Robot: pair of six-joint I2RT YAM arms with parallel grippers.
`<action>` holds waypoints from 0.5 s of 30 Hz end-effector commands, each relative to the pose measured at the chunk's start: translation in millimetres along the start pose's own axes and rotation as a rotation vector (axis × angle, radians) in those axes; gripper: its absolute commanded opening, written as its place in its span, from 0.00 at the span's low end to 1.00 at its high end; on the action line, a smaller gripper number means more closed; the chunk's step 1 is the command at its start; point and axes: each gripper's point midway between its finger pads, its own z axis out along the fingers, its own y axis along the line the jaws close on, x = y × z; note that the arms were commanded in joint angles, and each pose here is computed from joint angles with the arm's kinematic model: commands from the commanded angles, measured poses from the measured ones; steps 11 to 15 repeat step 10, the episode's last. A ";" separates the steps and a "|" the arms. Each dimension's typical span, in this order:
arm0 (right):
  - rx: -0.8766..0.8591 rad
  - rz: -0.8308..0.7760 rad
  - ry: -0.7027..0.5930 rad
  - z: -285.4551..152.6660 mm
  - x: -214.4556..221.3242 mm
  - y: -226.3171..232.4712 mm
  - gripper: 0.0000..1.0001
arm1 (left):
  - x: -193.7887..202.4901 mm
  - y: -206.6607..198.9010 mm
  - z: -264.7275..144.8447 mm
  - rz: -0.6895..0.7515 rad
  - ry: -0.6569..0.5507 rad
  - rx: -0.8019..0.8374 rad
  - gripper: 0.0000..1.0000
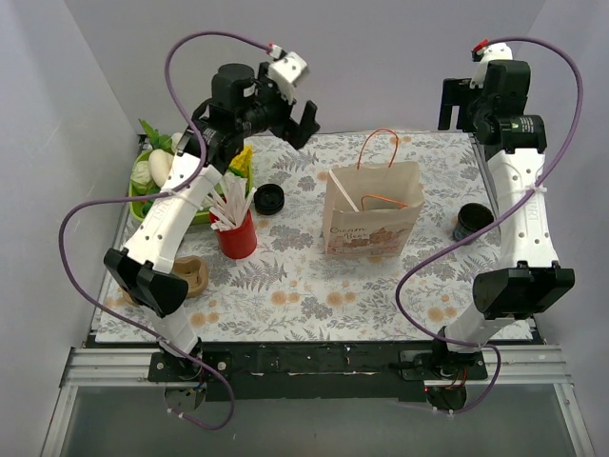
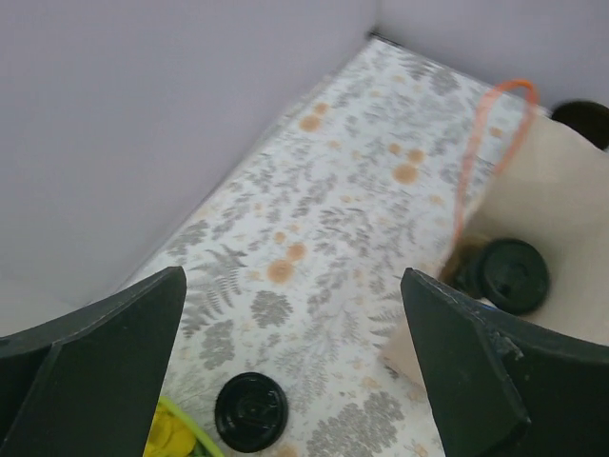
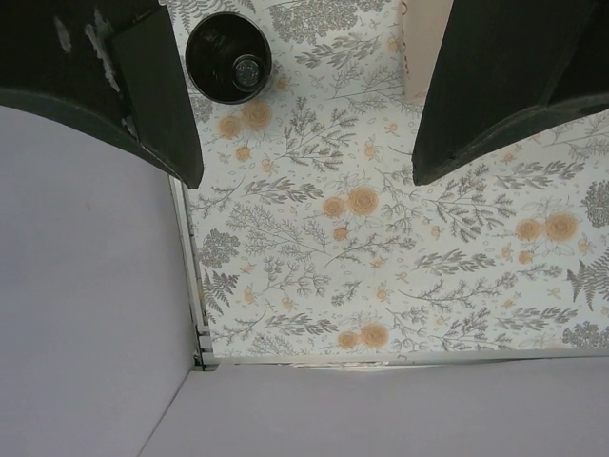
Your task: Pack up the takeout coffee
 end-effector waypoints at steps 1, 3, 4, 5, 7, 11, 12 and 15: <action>0.045 0.047 -0.128 -26.9 -32.6 -11.7 0.98 | -35.2 101.6 -55.2 -0.114 -0.136 -0.423 0.98; 0.049 0.048 -0.168 -31.7 -43.9 -13.3 0.98 | -27.1 127.4 -66.5 -0.154 -0.139 -0.535 0.98; 0.062 0.051 -0.195 -33.0 -51.4 -16.0 0.98 | -25.7 136.7 -73.5 -0.154 -0.143 -0.579 0.98; 0.065 0.052 -0.216 -34.2 -59.3 -16.9 0.98 | -20.5 149.3 -81.7 -0.156 -0.139 -0.627 0.98; 0.067 0.048 -0.231 -33.6 -67.1 -17.8 0.98 | -16.5 158.7 -87.1 -0.150 -0.138 -0.654 0.98; 0.050 0.053 -0.242 -28.9 -76.3 -14.6 0.98 | -5.6 169.0 -90.0 -0.164 -0.120 -0.676 0.98; 0.050 0.053 -0.242 -28.9 -76.3 -14.6 0.98 | -5.6 169.0 -90.0 -0.164 -0.120 -0.676 0.98; 0.050 0.053 -0.242 -28.9 -76.3 -14.6 0.98 | -5.6 169.0 -90.0 -0.164 -0.120 -0.676 0.98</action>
